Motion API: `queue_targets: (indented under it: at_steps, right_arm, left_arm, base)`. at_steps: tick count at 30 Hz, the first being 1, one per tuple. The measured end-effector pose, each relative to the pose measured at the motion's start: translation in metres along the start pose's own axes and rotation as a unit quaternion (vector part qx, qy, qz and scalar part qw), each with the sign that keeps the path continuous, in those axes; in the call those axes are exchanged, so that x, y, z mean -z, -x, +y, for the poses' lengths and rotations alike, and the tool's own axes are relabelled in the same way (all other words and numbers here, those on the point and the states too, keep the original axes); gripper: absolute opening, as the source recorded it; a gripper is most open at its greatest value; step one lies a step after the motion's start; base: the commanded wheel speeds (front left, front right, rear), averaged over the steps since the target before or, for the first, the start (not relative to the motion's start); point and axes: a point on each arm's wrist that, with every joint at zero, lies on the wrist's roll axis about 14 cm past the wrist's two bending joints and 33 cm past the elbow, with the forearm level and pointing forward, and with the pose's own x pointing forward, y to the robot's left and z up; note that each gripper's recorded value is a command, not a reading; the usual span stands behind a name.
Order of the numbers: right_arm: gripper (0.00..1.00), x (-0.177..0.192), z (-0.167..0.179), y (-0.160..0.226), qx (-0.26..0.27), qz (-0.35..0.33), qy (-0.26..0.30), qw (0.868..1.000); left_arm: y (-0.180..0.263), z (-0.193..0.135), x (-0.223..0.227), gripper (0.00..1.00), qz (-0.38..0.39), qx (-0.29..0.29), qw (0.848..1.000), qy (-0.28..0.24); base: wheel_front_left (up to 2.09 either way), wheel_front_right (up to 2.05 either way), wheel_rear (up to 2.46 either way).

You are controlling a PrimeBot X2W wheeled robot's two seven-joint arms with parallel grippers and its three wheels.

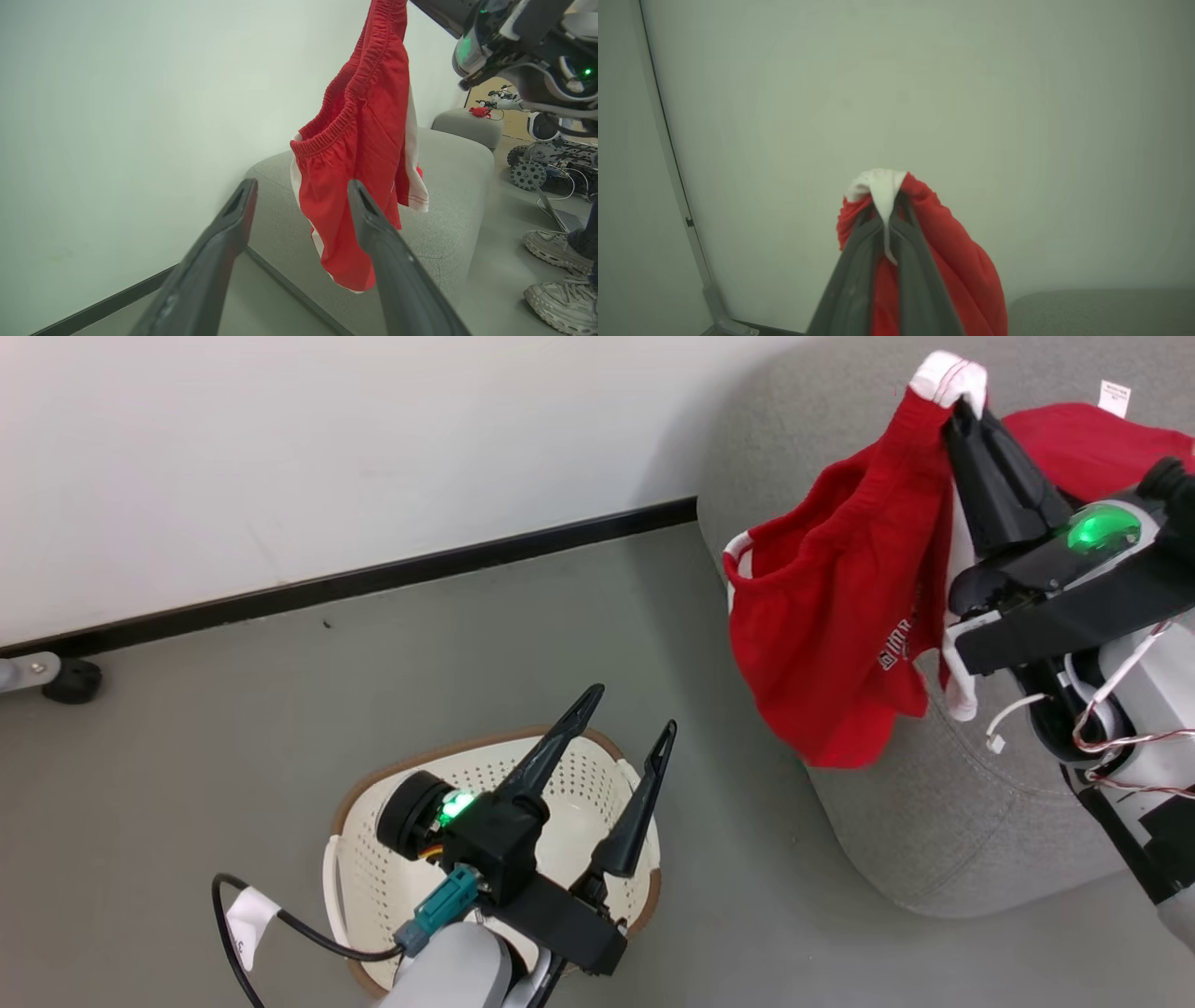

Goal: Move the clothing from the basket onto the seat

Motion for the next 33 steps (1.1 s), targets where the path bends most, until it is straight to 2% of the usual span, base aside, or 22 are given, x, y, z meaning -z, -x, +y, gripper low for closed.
queue_targets:
  at_steps: [8, 12, 20, 30, 33]
  right_arm:
    - [0.00, -0.004, -0.019, 0.000, 0.014, -0.002, 0.019, 1.000]
    - [0.00, -0.025, -0.038, -0.010, 0.018, -0.018, 0.066, 0.998]
    - [0.00, -0.071, -0.096, -0.021, 0.064, -0.042, 0.159, 0.984]
    - [0.00, -0.066, -0.142, -0.031, 0.098, -0.015, 0.219, 0.971]
    - [0.00, -0.075, -0.161, -0.036, 0.118, -0.019, 0.233, 0.965]
  left_arm:
    - [-0.008, -0.004, 0.021, 1.00, 0.022, 0.017, 0.999, 0.016]
    - [-0.018, -0.010, 0.030, 1.00, 0.028, 0.037, 0.999, 0.025]
    - [-0.029, -0.017, 0.044, 1.00, 0.037, 0.063, 0.997, 0.040]
    - [-0.035, -0.013, 0.064, 1.00, 0.051, 0.072, 0.994, 0.058]
    - [-0.036, -0.010, 0.070, 1.00, 0.055, 0.073, 0.994, 0.063]
  base:
    - [0.00, 0.00, 0.00]
    - [0.00, 0.00, 0.00]
    - [0.00, 0.00, 0.00]
    - [0.00, 0.00, 0.00]
    - [0.00, 0.00, 0.00]
